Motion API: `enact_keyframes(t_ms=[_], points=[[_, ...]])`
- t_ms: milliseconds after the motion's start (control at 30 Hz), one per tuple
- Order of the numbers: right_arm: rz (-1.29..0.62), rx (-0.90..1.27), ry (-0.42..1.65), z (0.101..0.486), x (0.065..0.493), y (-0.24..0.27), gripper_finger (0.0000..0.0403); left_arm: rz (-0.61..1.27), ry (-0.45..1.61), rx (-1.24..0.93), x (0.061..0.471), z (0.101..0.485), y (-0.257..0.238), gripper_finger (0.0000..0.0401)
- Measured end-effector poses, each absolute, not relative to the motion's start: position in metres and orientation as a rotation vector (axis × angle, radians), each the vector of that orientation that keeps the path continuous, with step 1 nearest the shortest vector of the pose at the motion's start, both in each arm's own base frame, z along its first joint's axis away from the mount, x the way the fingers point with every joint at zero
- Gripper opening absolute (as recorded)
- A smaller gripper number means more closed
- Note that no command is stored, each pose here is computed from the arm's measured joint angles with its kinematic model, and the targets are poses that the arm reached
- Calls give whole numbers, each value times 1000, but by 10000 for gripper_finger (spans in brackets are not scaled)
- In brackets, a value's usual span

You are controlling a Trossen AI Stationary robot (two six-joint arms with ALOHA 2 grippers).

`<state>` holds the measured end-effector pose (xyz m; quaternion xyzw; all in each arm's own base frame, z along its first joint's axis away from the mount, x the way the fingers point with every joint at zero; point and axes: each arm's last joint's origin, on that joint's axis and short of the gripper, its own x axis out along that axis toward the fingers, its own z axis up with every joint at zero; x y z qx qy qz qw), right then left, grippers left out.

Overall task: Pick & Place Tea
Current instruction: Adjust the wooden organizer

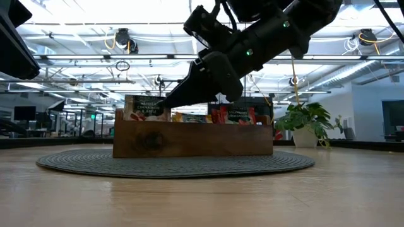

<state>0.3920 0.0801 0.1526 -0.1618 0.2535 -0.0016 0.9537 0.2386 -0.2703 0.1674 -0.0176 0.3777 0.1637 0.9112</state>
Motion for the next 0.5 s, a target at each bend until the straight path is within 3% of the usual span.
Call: enact_keyframes(t_ms=[233,500], points=[[-27,-365,492,188,377,89,172,375,738,-24,242,166,-268,47],[-11,-278,618,226,319,90,174,475,724,-64,249,159,-251,47]])
